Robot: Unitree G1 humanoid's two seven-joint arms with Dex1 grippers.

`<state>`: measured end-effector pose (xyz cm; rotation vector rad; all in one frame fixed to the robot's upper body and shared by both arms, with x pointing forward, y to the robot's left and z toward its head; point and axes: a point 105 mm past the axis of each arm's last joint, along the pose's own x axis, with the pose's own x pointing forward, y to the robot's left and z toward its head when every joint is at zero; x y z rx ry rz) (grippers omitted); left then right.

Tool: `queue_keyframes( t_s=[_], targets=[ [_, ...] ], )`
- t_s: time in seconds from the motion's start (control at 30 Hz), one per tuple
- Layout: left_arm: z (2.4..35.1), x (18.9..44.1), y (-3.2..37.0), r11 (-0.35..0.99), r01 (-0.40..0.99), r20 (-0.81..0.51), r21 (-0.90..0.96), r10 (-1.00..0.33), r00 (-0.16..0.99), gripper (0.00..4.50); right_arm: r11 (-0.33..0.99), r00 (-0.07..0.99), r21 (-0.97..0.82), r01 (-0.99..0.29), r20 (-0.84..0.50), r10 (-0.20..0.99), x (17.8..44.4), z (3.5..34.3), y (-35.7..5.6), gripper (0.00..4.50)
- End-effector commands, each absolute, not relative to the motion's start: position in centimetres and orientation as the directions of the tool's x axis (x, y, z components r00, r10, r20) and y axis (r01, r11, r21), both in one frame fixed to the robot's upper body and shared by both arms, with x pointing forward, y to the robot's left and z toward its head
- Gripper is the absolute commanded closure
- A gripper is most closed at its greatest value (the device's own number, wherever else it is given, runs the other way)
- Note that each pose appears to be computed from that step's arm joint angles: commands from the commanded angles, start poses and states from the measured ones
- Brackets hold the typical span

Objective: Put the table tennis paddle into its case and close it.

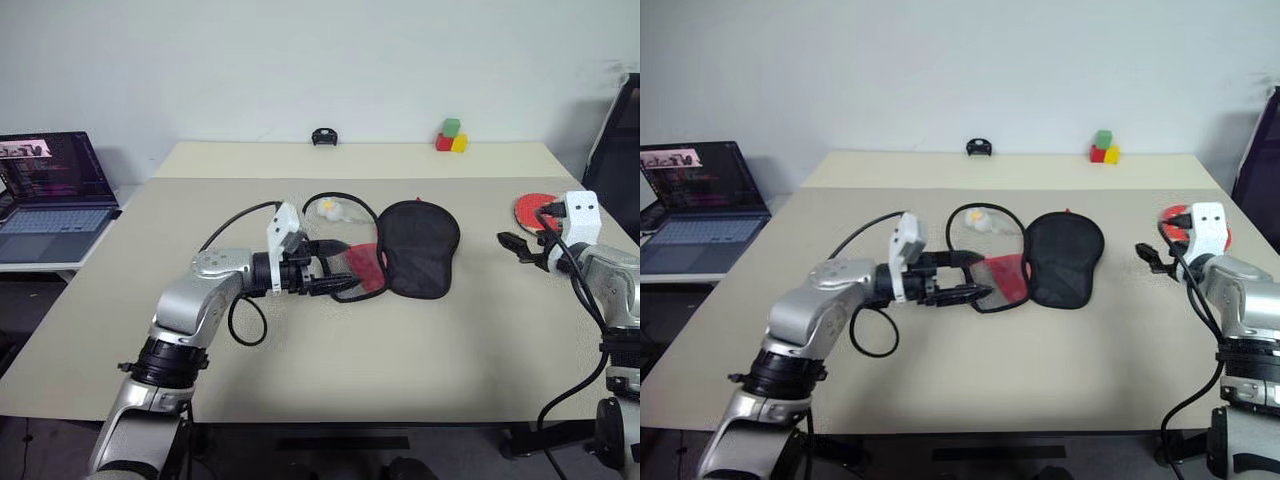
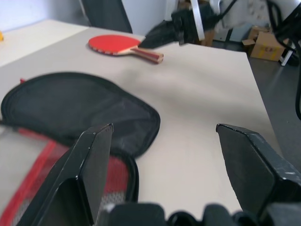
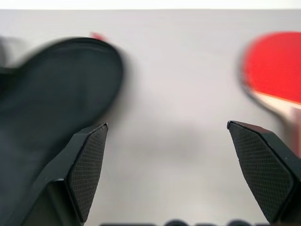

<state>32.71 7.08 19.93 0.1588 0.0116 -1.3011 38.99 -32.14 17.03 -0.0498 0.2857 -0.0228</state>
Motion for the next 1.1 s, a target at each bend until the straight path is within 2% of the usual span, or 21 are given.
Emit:
queue_keyframes(
  t_s=[0.03,0.17,0.33,0.83,0.93,1.1],
  targets=[
    [20.9,32.3,5.9,0.211,0.966,-0.083,0.152,-0.971,0.225,0.65,0.979,0.964,-0.150,0.135,-0.209,-0.165,39.6,18.4,-35.2,0.04],
    [21.1,32.3,5.0,0.183,0.970,-0.084,0.158,-0.977,0.197,0.65,0.958,0.932,-0.133,0.253,-0.234,-0.278,40.2,16.4,-37.6,0.04],
    [21.2,32.4,4.9,0.179,0.971,-0.085,0.159,-0.977,0.194,0.65,0.952,0.915,-0.082,0.296,-0.263,-0.307,41.0,15.0,-37.7,0.04],
    [21.1,32.7,5.7,0.202,0.966,-0.100,0.162,-0.970,0.220,0.65,0.942,0.895,-0.096,0.323,-0.292,-0.336,42.0,12.7,-35.9,0.04],
    [20.9,32.8,5.9,0.211,0.964,-0.105,0.160,-0.968,0.229,0.65,0.937,0.890,-0.114,0.331,-0.292,-0.350,42.0,12.5,-35.9,0.66],
    [20.8,32.9,6.2,0.218,0.963,-0.110,0.158,-0.965,0.237,0.65,0.927,0.882,-0.120,0.354,-0.286,-0.374,41.9,12.5,-36.2,2.36]
  ],
)
